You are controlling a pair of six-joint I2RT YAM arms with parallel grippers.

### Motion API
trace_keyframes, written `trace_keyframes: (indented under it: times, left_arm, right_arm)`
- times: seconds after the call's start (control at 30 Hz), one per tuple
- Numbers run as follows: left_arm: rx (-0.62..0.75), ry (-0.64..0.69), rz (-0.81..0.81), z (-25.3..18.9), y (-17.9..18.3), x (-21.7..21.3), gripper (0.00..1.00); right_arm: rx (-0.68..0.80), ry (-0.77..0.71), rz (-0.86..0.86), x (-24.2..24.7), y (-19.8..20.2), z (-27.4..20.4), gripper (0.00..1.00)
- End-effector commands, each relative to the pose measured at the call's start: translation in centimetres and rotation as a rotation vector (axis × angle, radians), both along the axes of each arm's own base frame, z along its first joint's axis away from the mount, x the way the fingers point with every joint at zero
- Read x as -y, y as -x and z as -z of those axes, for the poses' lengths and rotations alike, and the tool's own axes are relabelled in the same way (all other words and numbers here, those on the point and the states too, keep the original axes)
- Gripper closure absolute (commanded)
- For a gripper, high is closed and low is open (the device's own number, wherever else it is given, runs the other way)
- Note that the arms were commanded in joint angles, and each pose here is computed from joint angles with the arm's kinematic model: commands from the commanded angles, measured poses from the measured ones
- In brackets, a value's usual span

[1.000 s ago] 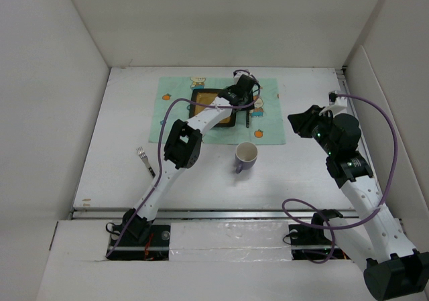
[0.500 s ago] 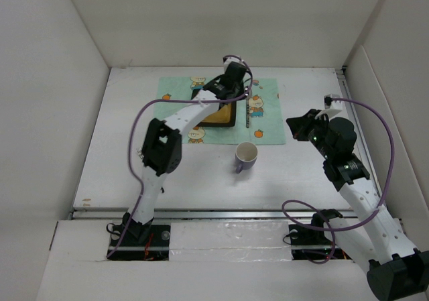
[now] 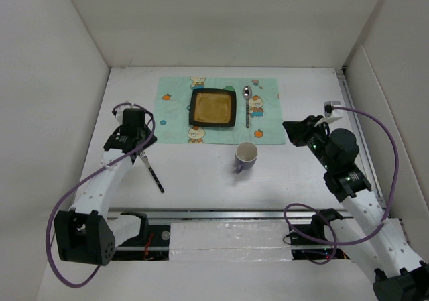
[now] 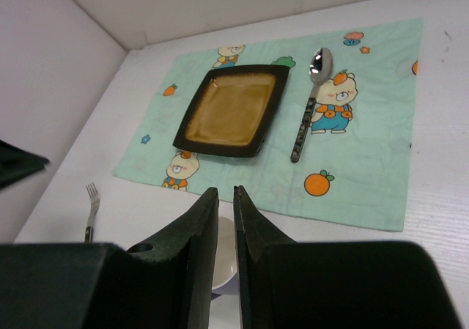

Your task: Set the dinner table for one person

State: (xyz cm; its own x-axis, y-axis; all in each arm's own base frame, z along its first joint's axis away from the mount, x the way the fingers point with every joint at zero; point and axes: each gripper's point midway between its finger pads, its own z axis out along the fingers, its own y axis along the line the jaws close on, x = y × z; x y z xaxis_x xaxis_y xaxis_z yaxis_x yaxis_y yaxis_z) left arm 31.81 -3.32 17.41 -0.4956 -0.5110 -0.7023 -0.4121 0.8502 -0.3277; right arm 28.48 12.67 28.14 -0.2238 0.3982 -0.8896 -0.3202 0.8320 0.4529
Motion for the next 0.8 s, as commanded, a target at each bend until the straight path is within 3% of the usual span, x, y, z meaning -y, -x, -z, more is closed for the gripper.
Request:
trace_keyframes:
  times: [0.0,0.07,0.13,0.33,0.63,0.77]
  left_arm:
    - [-0.262,0.023,-0.041,5.8,5.2,-1.0,0.71]
    - [-0.303,0.075,-0.004,7.2,5.8,-0.1,0.58]
    - [-0.390,0.076,-0.028,9.7,6.7,-0.2,0.57]
    - [-0.582,0.037,-0.073,13.5,7.4,-0.7,0.60]
    - [-0.605,0.046,-0.138,15.4,8.0,-1.2,0.62]
    - [-0.630,0.051,-0.133,16.4,8.2,-1.0,0.73]
  right_arm:
    - [0.090,-0.020,-0.020,-0.7,0.4,-2.4,0.79]
    - [0.089,-0.020,-0.020,-0.7,0.4,-2.4,0.79]
    - [0.090,-0.017,-0.029,-1.0,0.6,-2.5,0.78]
    - [0.104,-0.022,0.000,-0.3,1.0,-3.1,0.78]
    - [0.109,-0.016,0.009,0.0,1.1,-3.2,0.77]
    - [0.108,-0.015,0.024,0.2,1.1,-3.3,0.77]
